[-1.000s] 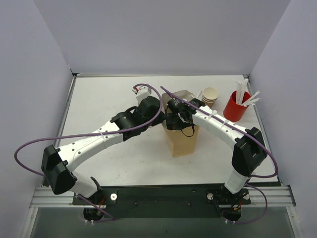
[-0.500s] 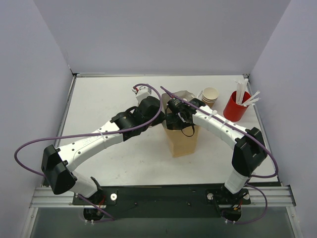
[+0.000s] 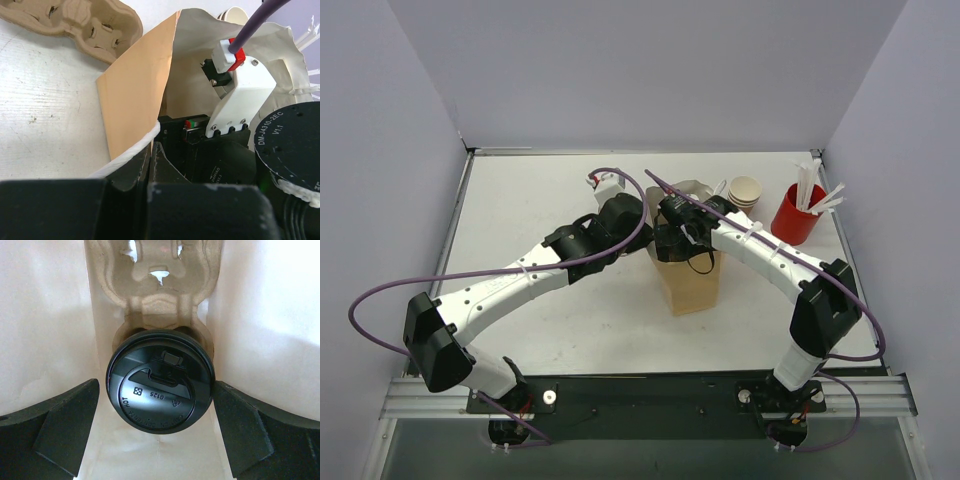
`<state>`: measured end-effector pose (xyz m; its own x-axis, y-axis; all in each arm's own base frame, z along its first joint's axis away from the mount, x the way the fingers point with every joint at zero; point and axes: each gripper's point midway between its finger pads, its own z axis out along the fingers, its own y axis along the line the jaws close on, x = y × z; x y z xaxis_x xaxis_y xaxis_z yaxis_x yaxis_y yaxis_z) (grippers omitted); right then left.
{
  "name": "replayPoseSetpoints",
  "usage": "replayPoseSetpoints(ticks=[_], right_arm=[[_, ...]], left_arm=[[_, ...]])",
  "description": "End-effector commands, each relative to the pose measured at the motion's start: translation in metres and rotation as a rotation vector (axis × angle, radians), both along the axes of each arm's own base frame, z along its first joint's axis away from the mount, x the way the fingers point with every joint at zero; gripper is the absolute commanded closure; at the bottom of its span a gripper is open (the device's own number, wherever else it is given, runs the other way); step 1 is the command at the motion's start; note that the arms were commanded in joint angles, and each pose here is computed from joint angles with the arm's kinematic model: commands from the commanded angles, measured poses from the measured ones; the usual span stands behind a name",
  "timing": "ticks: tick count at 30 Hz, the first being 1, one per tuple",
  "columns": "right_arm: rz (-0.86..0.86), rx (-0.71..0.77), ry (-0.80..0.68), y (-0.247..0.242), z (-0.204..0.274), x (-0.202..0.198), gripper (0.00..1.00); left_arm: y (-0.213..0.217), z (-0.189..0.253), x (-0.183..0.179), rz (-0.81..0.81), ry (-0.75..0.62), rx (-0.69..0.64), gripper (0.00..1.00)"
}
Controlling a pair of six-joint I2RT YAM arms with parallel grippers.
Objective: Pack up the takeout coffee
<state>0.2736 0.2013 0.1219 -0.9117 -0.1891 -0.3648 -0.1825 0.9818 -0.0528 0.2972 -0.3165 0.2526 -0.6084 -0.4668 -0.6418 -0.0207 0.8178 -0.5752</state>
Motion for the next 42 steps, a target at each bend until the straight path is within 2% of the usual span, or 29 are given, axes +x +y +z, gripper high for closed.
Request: replayPoseSetpoints(ticks=[1, 33, 42], right_arm=[[-0.007, -0.004, -0.058, -0.009, 0.026, 0.002, 0.09], [0.055, -0.037, -0.092, 0.002, 0.029, 0.001, 0.09], [0.038, 0.002, -0.077, 0.000, 0.030, 0.004, 0.09]], left_arm=[[-0.002, 0.031, 0.006, -0.001, -0.051, -0.049, 1.00], [-0.003, 0.032, 0.007, -0.021, -0.044, -0.018, 1.00], [-0.003, 0.031, 0.005, -0.034, -0.043, -0.009, 1.00]])
